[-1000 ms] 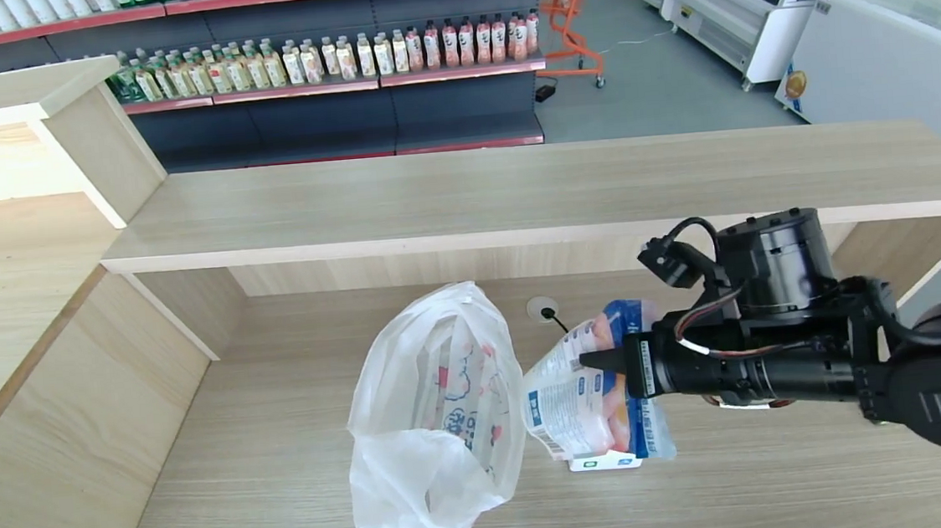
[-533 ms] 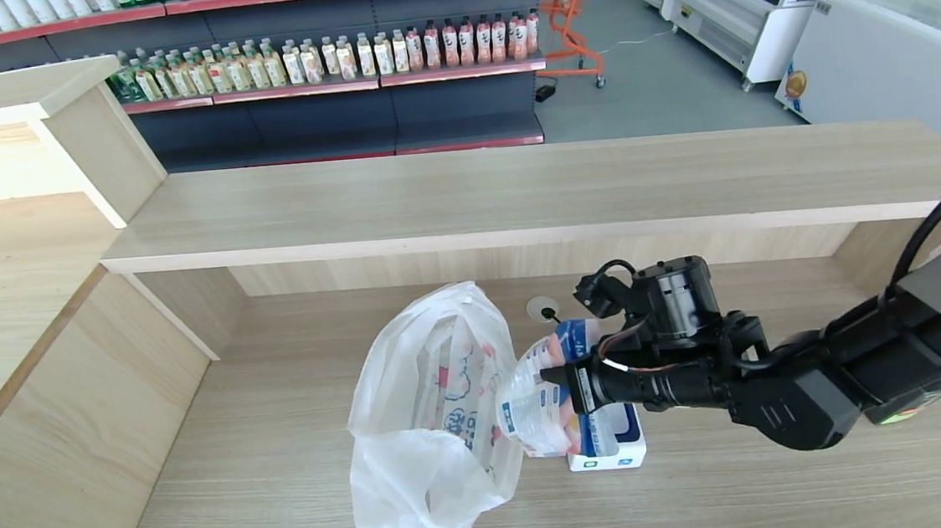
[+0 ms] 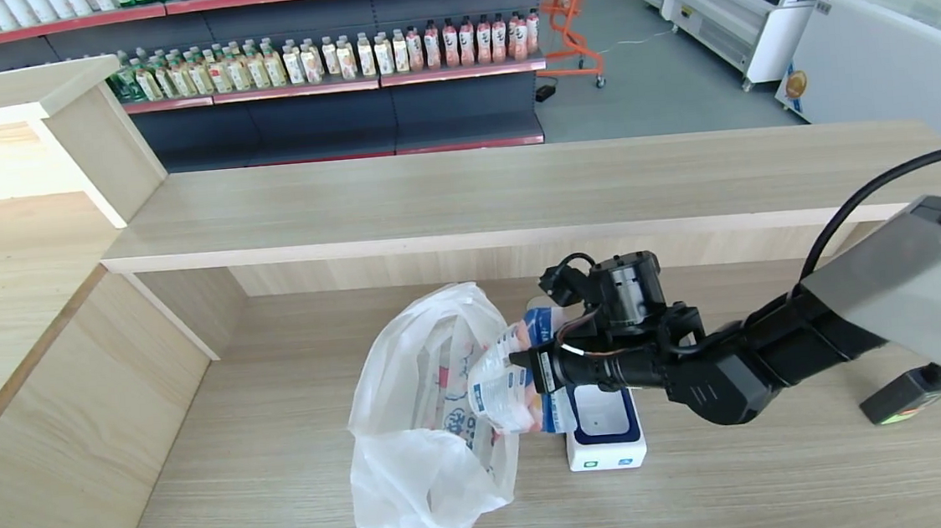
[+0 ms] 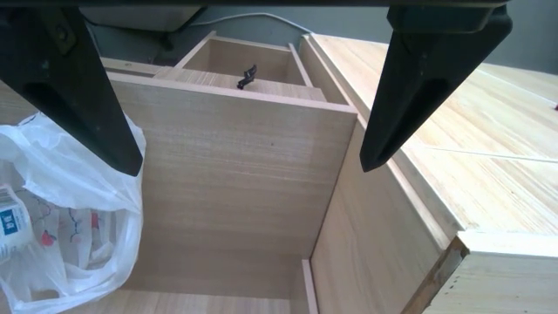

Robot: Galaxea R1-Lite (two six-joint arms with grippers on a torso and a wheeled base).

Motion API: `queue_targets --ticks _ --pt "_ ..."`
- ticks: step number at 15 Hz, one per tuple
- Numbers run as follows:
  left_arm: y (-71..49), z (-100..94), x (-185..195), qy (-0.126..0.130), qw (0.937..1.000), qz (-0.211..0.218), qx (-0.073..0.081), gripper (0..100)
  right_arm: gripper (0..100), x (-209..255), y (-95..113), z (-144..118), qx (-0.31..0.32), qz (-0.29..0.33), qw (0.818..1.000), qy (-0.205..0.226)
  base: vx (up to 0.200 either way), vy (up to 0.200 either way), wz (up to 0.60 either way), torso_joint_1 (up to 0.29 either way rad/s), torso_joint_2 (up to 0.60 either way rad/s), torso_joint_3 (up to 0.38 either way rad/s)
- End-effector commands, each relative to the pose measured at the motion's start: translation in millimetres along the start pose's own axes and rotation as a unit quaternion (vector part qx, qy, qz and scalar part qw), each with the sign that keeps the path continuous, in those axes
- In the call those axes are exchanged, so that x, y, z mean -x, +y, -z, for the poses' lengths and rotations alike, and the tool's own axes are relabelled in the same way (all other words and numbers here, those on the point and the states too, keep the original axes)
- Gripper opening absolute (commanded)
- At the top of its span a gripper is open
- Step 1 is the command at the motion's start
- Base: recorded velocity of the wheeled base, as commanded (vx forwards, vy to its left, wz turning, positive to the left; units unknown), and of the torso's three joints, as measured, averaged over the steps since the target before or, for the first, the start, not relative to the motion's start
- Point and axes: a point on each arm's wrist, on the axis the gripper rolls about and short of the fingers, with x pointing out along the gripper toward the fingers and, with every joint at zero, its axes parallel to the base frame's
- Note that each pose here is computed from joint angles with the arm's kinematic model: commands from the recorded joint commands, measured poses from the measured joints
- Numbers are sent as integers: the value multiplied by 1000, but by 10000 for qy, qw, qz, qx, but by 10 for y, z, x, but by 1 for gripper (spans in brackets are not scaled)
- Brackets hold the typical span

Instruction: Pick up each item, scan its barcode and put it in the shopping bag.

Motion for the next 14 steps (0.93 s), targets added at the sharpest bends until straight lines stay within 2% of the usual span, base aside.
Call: queue_targets --ticks 1,6,7,14 --pt "0 0 0 -1 10000 -8 -2 100 0 -91 -2 39 3 -22 10000 54 0 0 0 0 0 0" --pt "0 0 0 -1 10000 -8 -2 100 0 -204 -58 98 -14 14 9999 106 0 0 0 0 0 0" --pt "0 0 -1 7 10000 -8 -3 100 100 -220 -54 91 -5 4 10000 86 0 0 0 0 0 0" --pt "0 0 -1 7 10000 -8 -3 100 100 -215 43 -239 65 -140 9989 -445 0 0 0 0 0 0"
